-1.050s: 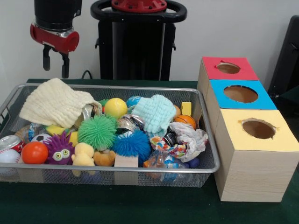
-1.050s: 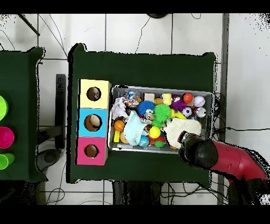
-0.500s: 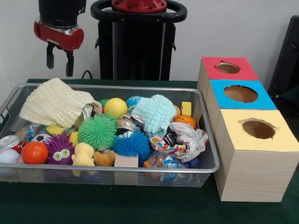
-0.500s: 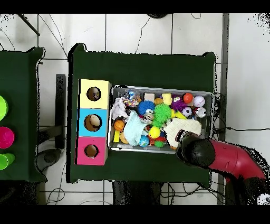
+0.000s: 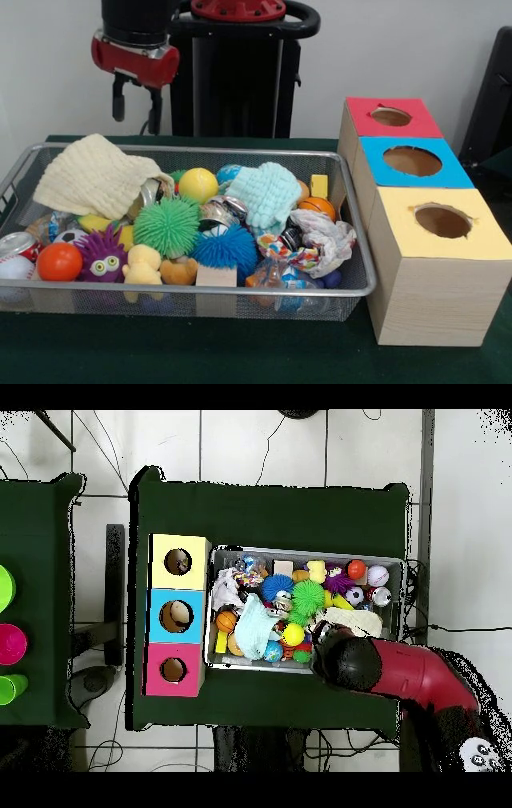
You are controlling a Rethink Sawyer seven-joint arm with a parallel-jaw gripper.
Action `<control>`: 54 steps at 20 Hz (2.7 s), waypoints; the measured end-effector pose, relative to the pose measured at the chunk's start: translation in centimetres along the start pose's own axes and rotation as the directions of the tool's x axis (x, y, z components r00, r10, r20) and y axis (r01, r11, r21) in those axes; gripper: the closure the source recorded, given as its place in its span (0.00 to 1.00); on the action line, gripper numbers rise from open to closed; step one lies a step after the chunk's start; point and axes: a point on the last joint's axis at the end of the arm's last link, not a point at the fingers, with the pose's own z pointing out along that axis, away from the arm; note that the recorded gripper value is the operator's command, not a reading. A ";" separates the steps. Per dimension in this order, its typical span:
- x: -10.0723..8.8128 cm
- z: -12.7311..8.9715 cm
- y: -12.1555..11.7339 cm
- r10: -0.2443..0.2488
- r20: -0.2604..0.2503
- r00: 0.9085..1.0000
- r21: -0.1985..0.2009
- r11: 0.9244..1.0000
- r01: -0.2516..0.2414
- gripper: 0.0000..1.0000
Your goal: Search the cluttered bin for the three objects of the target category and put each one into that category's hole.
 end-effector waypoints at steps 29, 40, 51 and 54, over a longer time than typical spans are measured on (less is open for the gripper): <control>5.5 4.4 18.6 0.015 0.014 1.000 -0.084 0.996 -0.013 0.00; 6.3 7.9 20.0 0.203 -0.025 0.979 -0.064 0.977 -0.204 0.00; 4.0 7.0 20.6 0.297 0.001 0.955 -0.073 0.952 -0.296 0.00; 3.4 6.6 20.6 0.326 0.003 0.946 -0.080 0.943 -0.324 0.00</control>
